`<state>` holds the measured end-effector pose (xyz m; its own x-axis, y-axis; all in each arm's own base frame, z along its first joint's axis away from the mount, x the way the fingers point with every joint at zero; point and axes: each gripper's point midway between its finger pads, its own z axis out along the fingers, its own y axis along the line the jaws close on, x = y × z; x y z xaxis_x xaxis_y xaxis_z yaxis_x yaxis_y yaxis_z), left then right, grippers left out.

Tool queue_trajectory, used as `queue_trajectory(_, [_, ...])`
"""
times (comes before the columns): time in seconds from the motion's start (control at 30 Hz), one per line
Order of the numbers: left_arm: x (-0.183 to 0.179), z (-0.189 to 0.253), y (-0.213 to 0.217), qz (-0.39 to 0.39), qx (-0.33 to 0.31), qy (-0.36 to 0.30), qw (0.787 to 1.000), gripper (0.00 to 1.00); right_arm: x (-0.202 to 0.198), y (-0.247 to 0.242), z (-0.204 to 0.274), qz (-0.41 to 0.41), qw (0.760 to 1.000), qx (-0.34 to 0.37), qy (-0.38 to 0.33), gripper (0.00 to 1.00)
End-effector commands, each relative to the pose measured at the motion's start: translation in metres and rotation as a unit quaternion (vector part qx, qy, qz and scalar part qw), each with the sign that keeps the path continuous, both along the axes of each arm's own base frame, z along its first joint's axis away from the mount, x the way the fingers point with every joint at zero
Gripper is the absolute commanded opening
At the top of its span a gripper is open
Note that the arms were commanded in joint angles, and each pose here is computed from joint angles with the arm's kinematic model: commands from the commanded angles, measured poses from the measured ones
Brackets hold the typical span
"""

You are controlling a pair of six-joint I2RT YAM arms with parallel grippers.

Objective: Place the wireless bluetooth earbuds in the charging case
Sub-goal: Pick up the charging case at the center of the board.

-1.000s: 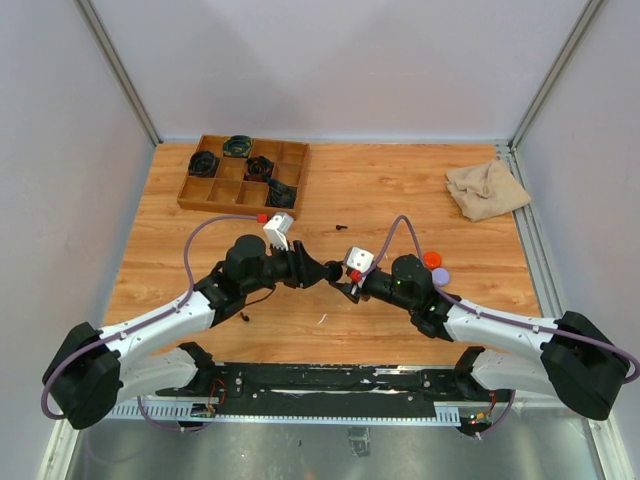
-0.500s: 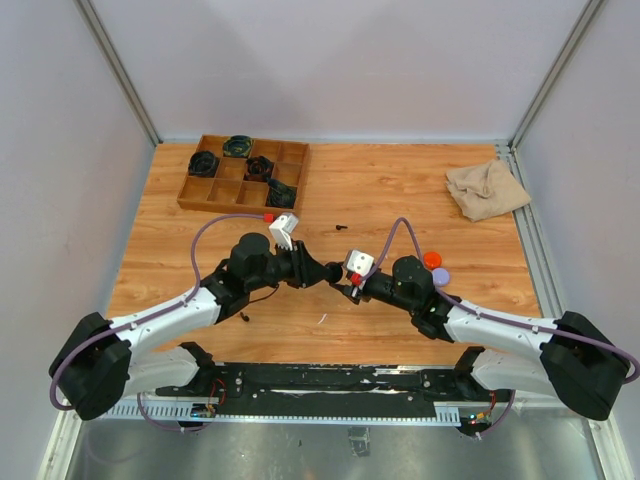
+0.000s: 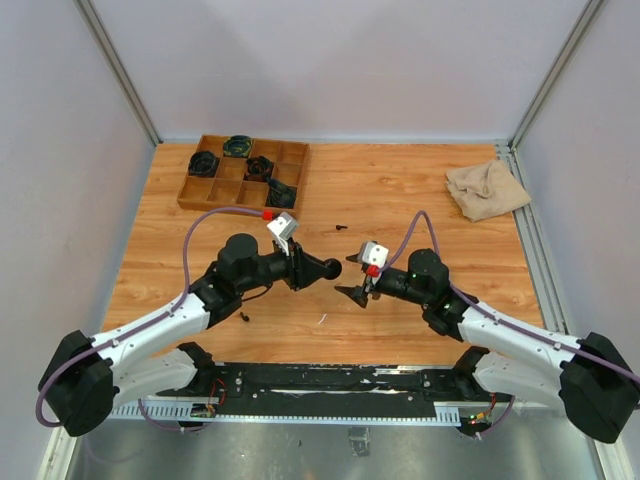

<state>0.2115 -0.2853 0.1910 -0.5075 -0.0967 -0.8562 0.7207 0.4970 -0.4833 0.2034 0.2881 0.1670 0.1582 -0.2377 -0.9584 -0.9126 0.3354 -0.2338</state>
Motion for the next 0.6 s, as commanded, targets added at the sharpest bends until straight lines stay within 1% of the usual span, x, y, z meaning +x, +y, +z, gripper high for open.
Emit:
queue_trajectory(0.0, [-0.005,0.029,-0.003,-0.048,0.001,-0.093,0.995,0.09,-0.009,-0.001,0.028,0.045,0.997,0.048,0.040,0.71])
queue_trajectory(0.1, [-0.012,0.033,-0.006,-0.077,0.001,-0.115,0.990,0.08,-0.012,-0.005,0.036,0.066,0.994,0.065,0.058,0.70])
queue_trajectory(0.27, [-0.026,0.043,-0.012,-0.123,-0.018,-0.146,0.981,0.08,-0.019,-0.010,0.047,0.107,0.986,0.099,0.084,0.68])
queue_trajectory(0.43, [-0.034,0.054,-0.013,-0.144,-0.037,-0.177,0.973,0.08,-0.026,-0.006,0.051,0.141,0.979,0.104,0.107,0.66])
queue_trajectory(0.57, [-0.038,0.058,-0.014,-0.153,-0.047,-0.189,0.969,0.08,-0.028,-0.001,0.055,0.163,0.973,0.110,0.122,0.62])
